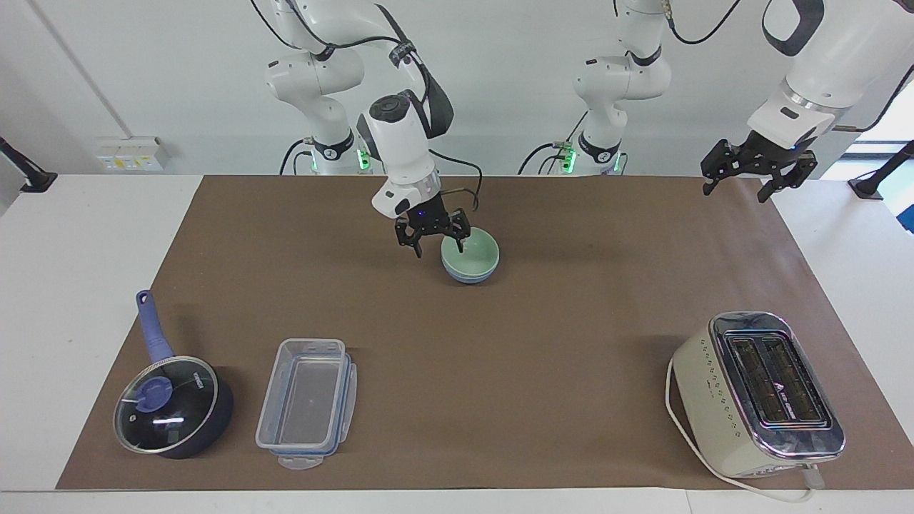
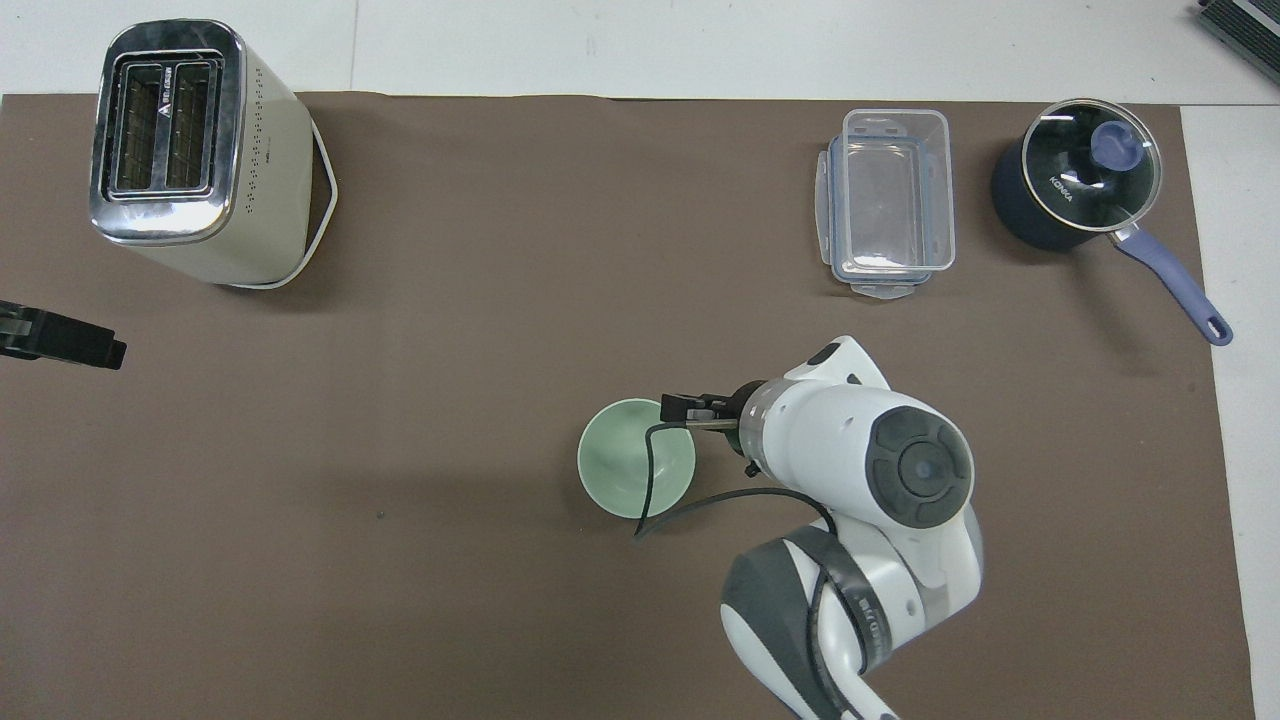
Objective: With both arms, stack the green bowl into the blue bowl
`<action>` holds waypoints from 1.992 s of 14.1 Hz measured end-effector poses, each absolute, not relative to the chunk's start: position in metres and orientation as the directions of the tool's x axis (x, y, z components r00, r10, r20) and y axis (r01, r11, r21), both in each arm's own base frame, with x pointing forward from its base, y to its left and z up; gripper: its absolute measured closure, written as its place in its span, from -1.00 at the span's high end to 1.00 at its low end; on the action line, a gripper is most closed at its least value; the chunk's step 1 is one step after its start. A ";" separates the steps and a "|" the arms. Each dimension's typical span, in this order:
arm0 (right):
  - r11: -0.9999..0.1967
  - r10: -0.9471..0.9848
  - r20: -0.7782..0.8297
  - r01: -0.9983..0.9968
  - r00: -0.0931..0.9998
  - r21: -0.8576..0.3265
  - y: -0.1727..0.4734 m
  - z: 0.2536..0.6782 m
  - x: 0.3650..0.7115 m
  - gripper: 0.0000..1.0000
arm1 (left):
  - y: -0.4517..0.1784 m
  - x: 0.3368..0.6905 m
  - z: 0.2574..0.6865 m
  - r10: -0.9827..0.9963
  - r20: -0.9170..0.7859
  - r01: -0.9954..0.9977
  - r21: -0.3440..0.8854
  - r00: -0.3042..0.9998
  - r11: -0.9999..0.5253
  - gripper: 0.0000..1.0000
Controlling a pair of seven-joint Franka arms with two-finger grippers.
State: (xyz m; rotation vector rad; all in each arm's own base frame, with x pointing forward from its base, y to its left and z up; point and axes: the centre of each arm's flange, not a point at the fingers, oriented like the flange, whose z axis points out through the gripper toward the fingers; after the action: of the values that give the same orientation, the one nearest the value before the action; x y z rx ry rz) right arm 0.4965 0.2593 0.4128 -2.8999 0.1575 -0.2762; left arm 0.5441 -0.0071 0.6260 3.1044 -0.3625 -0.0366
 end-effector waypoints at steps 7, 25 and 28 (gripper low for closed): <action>-0.986 -0.145 0.185 -0.127 0.972 -0.110 0.198 0.485 0.535 1.00 | -0.008 0.544 0.626 -0.231 -0.021 -0.231 0.018 0.973 -0.973 1.00; -0.941 -0.338 0.104 -0.335 0.935 -0.046 0.058 0.671 0.521 1.00 | -0.007 0.544 0.626 -0.225 -0.022 -0.225 0.018 0.974 -0.974 1.00; -0.925 -0.380 0.088 -0.378 0.921 -0.041 0.015 0.686 0.510 1.00 | -0.008 0.544 0.626 -0.226 -0.022 -0.225 0.018 0.974 -0.974 1.00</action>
State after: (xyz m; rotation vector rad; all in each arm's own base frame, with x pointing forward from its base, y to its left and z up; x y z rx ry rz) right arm 0.5096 0.0151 0.6861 -3.0564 0.6035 -0.1469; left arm 0.5440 -0.0077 0.6259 3.1053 -0.3548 -0.0374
